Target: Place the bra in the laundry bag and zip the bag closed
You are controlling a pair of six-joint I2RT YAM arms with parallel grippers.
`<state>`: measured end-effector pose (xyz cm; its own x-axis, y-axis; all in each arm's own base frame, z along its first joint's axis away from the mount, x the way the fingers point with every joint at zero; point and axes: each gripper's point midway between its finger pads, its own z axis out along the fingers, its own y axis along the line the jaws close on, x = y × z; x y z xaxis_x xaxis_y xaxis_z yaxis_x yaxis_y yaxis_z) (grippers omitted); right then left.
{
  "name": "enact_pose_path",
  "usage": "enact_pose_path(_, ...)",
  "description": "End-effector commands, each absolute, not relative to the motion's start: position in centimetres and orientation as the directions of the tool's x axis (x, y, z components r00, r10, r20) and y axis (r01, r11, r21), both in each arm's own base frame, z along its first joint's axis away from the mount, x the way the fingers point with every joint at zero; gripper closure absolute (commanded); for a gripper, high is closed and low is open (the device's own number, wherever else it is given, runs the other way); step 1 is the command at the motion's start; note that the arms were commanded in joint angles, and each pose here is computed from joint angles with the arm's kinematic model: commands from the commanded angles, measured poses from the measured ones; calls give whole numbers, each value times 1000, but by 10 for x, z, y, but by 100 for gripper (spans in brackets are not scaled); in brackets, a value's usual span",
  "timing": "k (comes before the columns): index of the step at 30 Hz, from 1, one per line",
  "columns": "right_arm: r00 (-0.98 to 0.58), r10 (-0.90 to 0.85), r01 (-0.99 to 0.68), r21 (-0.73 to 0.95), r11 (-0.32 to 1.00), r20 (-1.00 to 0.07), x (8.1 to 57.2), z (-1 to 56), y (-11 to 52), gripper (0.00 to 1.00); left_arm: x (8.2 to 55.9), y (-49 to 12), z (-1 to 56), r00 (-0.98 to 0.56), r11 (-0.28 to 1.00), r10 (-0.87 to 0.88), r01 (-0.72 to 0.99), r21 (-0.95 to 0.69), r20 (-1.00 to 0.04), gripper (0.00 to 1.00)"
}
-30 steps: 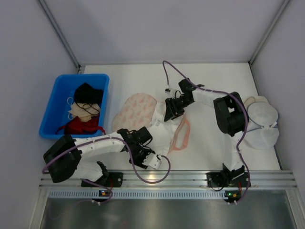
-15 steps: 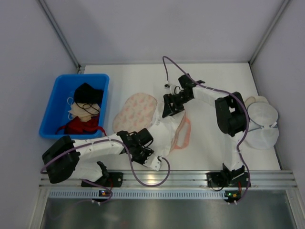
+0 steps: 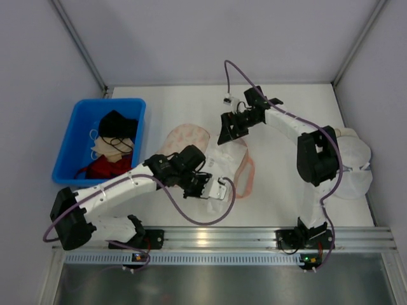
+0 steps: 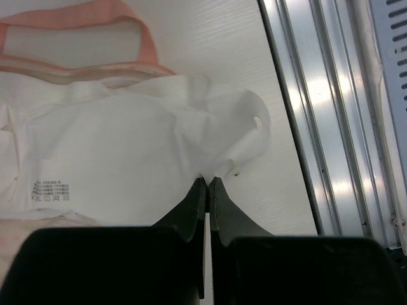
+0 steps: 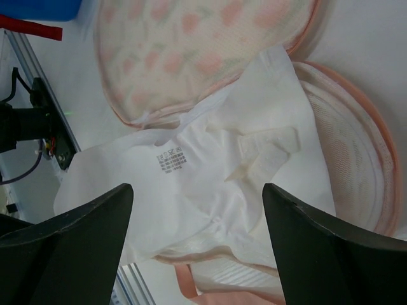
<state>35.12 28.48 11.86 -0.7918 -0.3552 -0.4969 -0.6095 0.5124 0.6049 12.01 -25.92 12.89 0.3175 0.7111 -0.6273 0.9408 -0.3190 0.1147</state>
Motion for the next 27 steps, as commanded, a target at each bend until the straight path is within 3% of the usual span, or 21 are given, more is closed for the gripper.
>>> enact_pose_path(1,-741,-310,-659,559,503,-596,367,162,275,16,151,-268,142,164,-194,728,981,30,-666,100)
enact_pose_path(9,-766,-243,-614,567,549,-595,386,161,249,16,243,-292,143,-41,24,726,999,-34,-686,100)
enact_pose_path(15,-772,-223,-587,534,609,-595,406,145,227,23,261,-302,108,-100,71,753,995,-71,-650,100)
enact_pose_path(24,-795,-239,-562,528,636,-557,418,110,226,38,290,-304,83,-146,197,748,980,7,-647,100)
enact_pose_path(25,-795,-245,-565,527,635,-556,419,107,227,39,292,-302,82,-146,204,753,979,16,-641,95)
enact_pose_path(26,-790,-248,-569,522,635,-560,421,106,227,40,290,-302,83,-155,211,752,977,11,-641,81)
enact_pose_path(27,-791,-253,-570,519,637,-558,423,102,227,43,288,-299,86,-157,216,749,976,14,-644,77)
